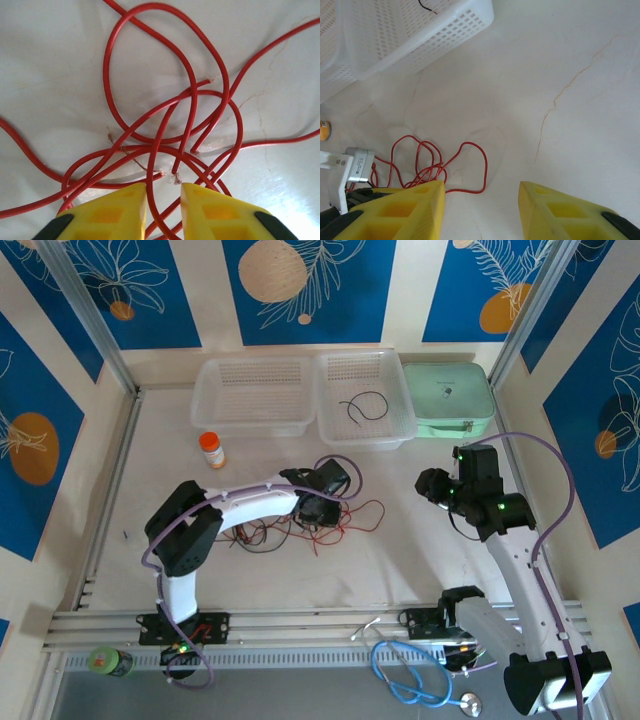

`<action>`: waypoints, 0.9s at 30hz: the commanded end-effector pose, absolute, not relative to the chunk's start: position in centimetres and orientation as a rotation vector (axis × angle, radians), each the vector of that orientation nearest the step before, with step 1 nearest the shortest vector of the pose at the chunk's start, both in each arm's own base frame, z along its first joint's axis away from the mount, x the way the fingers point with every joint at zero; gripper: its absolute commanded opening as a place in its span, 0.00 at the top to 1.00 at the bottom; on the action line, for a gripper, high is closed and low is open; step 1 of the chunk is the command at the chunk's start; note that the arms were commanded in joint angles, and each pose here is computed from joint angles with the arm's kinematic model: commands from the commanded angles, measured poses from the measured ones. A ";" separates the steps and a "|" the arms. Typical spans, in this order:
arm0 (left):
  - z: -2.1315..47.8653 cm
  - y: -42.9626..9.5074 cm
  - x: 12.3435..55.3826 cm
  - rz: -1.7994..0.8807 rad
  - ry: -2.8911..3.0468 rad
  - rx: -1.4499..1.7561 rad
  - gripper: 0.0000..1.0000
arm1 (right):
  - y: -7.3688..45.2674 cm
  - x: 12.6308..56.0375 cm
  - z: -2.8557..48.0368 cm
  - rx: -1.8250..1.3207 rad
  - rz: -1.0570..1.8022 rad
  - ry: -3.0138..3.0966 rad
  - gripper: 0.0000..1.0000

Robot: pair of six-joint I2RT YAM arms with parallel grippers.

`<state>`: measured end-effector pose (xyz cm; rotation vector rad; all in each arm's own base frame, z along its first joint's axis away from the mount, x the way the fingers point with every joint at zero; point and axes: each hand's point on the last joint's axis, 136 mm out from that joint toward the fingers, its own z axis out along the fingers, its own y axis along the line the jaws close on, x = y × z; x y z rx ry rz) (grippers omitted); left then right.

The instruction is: Untangle the cables

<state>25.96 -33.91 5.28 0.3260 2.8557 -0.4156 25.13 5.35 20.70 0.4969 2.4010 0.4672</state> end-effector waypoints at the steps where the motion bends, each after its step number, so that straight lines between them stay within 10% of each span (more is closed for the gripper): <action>1: 6.8 -34.1 26.7 -0.429 2.819 0.332 0.82 | 5.7 24.7 20.9 0.492 0.491 2.405 0.57; 8: 6.7 -34.3 26.7 -0.444 2.815 0.333 1.00 | 6.4 24.2 20.3 0.494 0.536 2.430 0.57; 27: 20.3 -33.4 25.7 -0.582 2.557 0.457 1.00 | 18.7 23.6 13.9 0.496 0.958 2.572 0.56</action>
